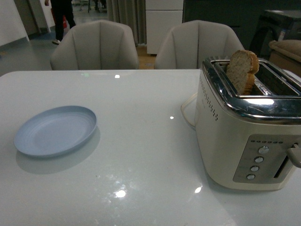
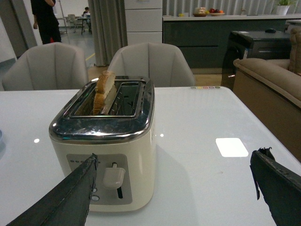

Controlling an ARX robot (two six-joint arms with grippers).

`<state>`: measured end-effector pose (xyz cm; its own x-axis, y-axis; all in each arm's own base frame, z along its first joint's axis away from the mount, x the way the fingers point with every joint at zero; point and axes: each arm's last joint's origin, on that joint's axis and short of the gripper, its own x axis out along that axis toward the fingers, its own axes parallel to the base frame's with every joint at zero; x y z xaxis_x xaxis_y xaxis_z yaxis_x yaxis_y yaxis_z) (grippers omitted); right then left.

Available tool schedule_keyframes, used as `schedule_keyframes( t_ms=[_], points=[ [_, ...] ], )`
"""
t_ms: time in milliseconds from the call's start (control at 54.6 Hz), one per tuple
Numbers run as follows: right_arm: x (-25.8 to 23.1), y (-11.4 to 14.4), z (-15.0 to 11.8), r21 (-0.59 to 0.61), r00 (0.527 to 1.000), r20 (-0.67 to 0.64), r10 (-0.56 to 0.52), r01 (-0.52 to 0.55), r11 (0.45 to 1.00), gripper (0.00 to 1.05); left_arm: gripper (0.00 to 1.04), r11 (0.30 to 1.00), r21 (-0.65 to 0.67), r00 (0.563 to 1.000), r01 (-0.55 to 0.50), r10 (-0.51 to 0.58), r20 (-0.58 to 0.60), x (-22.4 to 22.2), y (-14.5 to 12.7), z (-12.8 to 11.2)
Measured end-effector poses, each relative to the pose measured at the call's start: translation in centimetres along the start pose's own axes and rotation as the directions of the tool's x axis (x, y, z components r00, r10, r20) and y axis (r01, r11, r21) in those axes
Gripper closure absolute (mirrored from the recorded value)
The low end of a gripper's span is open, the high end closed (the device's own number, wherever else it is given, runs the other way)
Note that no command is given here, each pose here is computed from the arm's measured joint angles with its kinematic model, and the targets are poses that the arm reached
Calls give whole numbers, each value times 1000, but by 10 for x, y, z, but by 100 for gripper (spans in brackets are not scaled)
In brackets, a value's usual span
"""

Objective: Left arm holds plate, right arm toasts bread

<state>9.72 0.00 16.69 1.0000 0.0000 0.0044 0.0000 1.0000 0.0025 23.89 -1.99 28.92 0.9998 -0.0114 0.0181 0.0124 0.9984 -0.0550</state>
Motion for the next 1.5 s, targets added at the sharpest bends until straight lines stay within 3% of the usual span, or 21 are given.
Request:
schedule_keyframes(
  t_ms=[37, 238, 842, 1501],
  points=[
    [0, 0, 0, 0, 1000, 0, 0, 0, 1000, 6, 68, 1000, 17, 1000, -10, 10, 4, -10, 4, -14],
    [0, 0, 0, 0, 1000, 0, 0, 0, 1000, 6, 104, 999, 36, 1000, 3, -2, -24, -40, 15, -53],
    [0, 0, 0, 0, 1000, 0, 0, 0, 1000, 6, 103, 999, 41, 999, -15, 16, -28, -93, 24, -99],
    [0, 0, 0, 0, 1000, 0, 0, 0, 1000, 6, 103, 999, 41, 1000, -12, 13, -16, -120, 25, -117]
  ],
)
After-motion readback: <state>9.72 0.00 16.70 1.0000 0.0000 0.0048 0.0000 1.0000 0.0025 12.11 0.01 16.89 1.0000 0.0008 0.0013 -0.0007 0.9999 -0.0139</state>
